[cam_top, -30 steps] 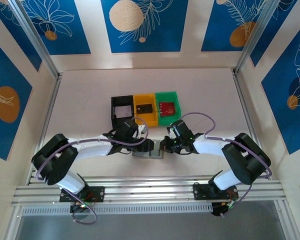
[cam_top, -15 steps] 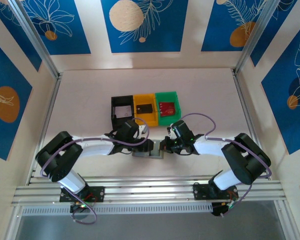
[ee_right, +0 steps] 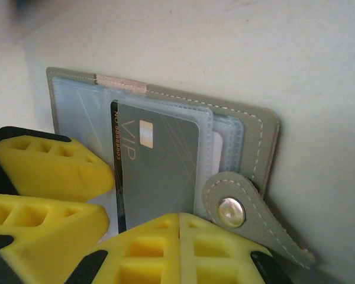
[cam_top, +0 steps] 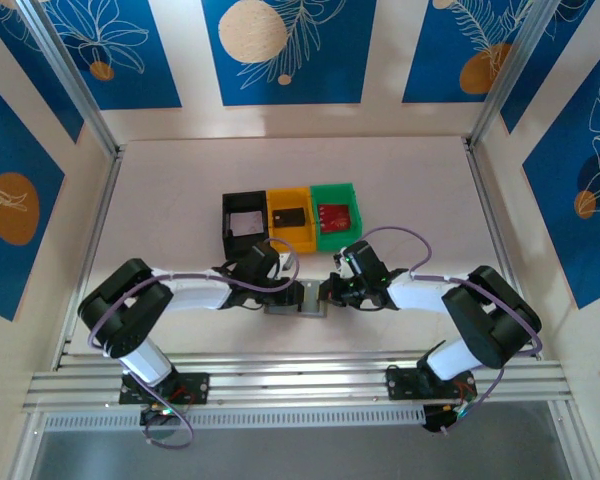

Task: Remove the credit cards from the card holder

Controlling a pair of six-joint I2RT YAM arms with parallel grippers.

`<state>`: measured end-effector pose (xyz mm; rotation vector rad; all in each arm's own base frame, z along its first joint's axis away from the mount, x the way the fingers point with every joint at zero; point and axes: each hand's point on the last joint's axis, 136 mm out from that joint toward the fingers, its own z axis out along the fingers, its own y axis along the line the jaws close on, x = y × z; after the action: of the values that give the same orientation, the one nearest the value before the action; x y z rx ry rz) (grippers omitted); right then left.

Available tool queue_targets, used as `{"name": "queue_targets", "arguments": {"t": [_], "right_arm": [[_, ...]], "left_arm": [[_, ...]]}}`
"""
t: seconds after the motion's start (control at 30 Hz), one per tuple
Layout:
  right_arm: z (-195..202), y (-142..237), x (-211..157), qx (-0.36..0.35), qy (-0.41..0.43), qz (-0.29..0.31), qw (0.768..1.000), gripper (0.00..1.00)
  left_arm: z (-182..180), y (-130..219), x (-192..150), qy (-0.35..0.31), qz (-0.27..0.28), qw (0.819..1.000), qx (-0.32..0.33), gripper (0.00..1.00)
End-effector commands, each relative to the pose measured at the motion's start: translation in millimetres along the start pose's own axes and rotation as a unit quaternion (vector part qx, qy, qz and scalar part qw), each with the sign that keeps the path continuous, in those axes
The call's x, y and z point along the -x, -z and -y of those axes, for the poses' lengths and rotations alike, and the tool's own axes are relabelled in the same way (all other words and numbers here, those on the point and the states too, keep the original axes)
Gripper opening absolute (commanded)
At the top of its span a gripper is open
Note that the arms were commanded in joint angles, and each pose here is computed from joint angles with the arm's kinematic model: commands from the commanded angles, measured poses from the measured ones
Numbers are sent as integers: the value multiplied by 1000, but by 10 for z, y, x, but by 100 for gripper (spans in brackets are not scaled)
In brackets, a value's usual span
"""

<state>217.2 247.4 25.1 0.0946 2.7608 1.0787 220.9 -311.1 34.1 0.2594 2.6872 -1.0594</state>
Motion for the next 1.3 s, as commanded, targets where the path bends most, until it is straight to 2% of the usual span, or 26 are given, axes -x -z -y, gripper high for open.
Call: {"name": "queue_targets", "arguments": {"t": [0.0, 0.6, 1.27], "right_arm": [[233, -54, -171, -31, -26, -27, 999, 0], [305, -120, -223, -32, -33, -35, 998, 0], [319, -149, -254, -28, -36, -40, 998, 0]], "left_arm": [[-81, -56, 3, 8, -1, 1000, 8, 34], [-86, -56, 4, 21, 12, 1000, -2, 24], [132, -62, 66, 41, 39, 995, -85, 15]]}}
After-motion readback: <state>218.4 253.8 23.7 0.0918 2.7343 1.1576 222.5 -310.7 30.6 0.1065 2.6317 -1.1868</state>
